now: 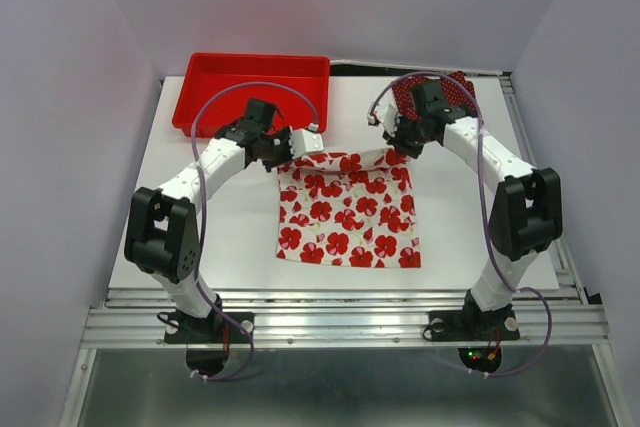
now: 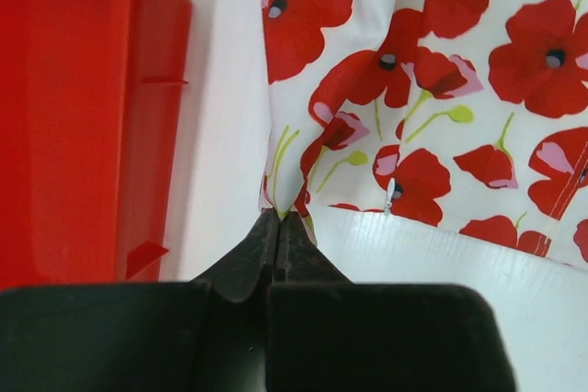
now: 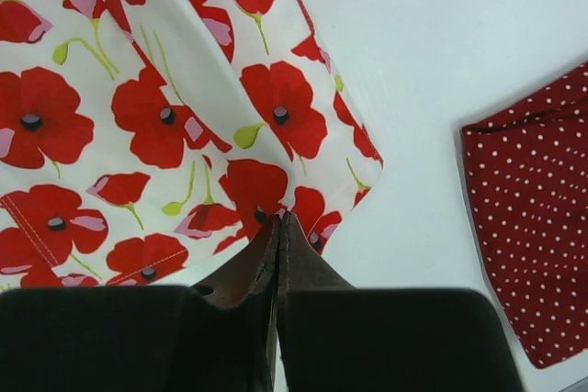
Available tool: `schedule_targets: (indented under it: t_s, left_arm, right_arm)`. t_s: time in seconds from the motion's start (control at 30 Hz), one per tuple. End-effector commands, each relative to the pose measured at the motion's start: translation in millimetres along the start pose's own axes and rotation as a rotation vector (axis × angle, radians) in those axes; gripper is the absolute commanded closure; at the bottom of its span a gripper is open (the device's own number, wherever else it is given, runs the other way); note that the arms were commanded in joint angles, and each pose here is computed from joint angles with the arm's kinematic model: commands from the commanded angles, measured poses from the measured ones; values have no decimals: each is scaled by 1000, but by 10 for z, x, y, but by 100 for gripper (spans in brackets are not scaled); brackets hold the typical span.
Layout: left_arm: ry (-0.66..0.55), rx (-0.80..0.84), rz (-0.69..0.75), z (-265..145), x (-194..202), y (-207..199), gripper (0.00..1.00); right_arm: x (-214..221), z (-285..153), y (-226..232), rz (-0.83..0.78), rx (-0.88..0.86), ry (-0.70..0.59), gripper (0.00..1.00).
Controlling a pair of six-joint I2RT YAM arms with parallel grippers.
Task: Fold and stack the skirts
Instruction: Fold the skirt
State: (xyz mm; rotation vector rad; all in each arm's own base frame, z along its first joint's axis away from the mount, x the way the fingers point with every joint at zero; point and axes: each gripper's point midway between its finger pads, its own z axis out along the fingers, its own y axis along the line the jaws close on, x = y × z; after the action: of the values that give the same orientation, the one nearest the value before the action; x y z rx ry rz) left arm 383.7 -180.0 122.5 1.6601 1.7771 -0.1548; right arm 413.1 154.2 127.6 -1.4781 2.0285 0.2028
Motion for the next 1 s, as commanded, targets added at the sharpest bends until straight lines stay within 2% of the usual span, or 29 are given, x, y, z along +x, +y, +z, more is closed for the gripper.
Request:
schedule_targets:
  t_s: [0.0,0.17,0.3,0.5,0.67,0.97]
  left_arm:
    - [-44,-20,-57,-319,-238,49,100]
    - [-50,37,-25,-490,-231,-251,100]
    - [-33,144,-10,-579,-139,-722,100]
    - [53,242,-5,-287,104,-1227,100]
    - [125,276,-115,141,323,-1323,100]
    - [200,167,-219,538,447,-987,100]
  right_arm:
    - [-109,-397,-27,-47,34,-3,99]
    - [-37,-654,292,-48,-24,-1,99]
    - [92,-787,682,-12,-94,-13,99]
    - [447,-357,1284,78,-231,24,99]
    - [729,54,1333,168,-227,82,99]
    - [802,475,948,172,-138,139,99]
